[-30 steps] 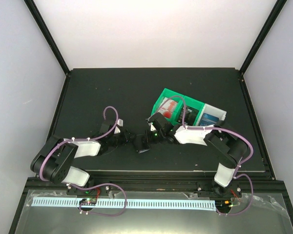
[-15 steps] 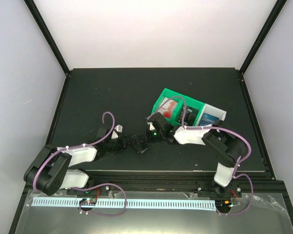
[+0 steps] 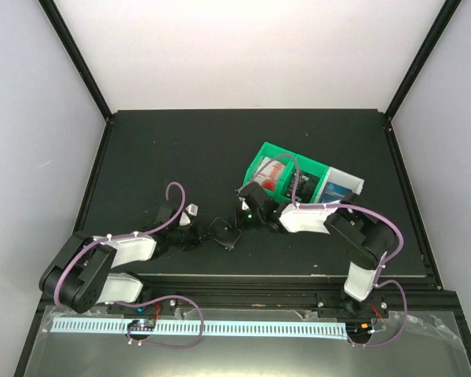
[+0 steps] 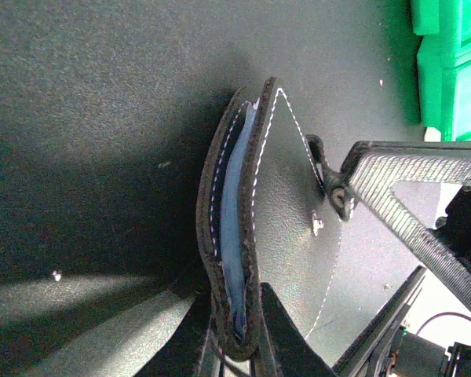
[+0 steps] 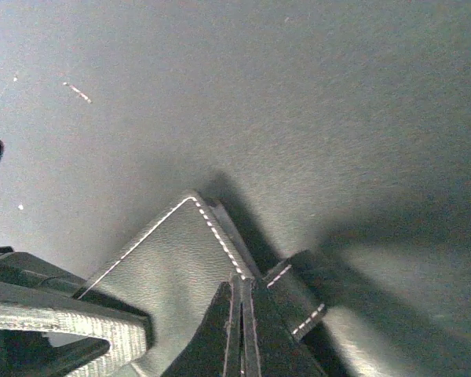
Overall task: Put the credit cards into the card holder
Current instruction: Open the card holder at the center of the board.
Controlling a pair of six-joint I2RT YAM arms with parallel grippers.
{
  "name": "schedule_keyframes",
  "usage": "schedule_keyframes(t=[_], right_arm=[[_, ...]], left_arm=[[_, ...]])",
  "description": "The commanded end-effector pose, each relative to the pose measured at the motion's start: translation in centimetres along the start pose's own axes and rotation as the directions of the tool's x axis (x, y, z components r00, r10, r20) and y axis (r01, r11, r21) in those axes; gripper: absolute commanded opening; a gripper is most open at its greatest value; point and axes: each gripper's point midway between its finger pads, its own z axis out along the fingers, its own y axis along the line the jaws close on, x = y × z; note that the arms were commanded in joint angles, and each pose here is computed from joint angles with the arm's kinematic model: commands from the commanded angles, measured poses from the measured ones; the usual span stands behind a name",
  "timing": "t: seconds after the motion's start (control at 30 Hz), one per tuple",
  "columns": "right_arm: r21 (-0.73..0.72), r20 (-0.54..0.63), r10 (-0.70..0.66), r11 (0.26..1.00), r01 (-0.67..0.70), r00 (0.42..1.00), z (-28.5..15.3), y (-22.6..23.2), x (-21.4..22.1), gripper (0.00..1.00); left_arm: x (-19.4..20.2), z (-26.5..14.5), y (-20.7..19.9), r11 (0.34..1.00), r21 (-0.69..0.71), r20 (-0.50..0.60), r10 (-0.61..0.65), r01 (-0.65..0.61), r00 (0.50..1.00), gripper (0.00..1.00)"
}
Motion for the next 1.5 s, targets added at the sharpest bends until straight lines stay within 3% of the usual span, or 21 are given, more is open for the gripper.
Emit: schedule_keyframes(t=[0.0, 0.1, 0.17, 0.23, 0.3, 0.4, 0.57, 0.83, 1.03, 1.1, 1.27, 1.47], right_arm=[[0.164, 0.081, -0.068, 0.985, 0.054, 0.994, -1.8, -2.4, -1.3, 0.01], [0.284, 0.128, -0.100, 0.957, 0.060, 0.987, -3.2, -4.0, -2.4, 0.02], [0.351, 0.155, -0.131, 0.934, 0.070, 0.979, -4.3, -4.6, -3.3, 0.14], [0.384, 0.152, -0.169, 0.918, 0.099, 0.974, -5.0, -4.5, -3.9, 0.35], [0.341, 0.120, -0.210, 0.927, 0.158, 0.970, -5.1, -3.0, -4.0, 0.48], [0.230, 0.074, -0.273, 0.940, 0.250, 0.959, -4.7, -0.7, -3.4, 0.59], [0.115, -0.016, -0.343, 0.932, 0.343, 0.939, -3.1, 1.0, -1.5, 0.66], [0.121, -0.146, -0.431, 0.886, 0.448, 0.891, -0.1, 1.2, 1.5, 0.67], [0.287, -0.176, -0.434, 0.836, 0.468, 0.883, 0.3, -1.4, 1.1, 0.66], [0.366, -0.161, -0.408, 0.821, 0.438, 0.899, -0.2, -2.4, 0.5, 0.61], [0.422, -0.105, -0.375, 0.822, 0.382, 0.921, -1.0, -2.8, -0.5, 0.35], [0.456, -0.074, -0.339, 0.825, 0.334, 0.938, -1.2, -3.1, -0.9, 0.29]], left_arm=[[0.1, 0.0, 1.2, 0.997, -0.075, -0.003, 0.010, -0.010, 1.000, 0.02], [0.0, -0.2, 1.2, 0.996, -0.085, 0.002, 0.025, -0.025, 1.000, 0.02], [-0.1, -0.3, 1.1, 0.995, -0.095, 0.003, 0.042, -0.042, 0.999, 0.02], [-0.2, -0.4, 1.3, 0.992, -0.114, -0.001, 0.055, -0.055, 0.998, 0.02], [-0.2, -0.5, 1.4, 0.989, -0.131, -0.009, 0.072, -0.073, 0.997, 0.02], [-0.3, -0.6, 1.5, 0.986, -0.142, -0.013, 0.086, -0.087, 0.996, 0.02], [-0.4, -0.6, 1.4, 0.986, -0.142, -0.010, 0.092, -0.092, 0.996, 0.02], [-0.3, -0.5, 1.6, 0.985, -0.147, -0.015, 0.092, -0.093, 0.996, 0.02], [-0.3, -0.5, 1.9, 0.983, -0.158, -0.016, 0.092, -0.093, 0.996, 0.01], [-0.3, -0.5, 1.9, 0.982, -0.161, -0.016, 0.094, -0.095, 0.995, 0.02], [-0.3, -0.5, 2.2, 0.981, -0.172, -0.016, 0.092, -0.094, 0.996, 0.01], [-0.3, -0.4, 2.5, 0.978, -0.187, -0.014, 0.091, -0.092, 0.996, 0.02]])
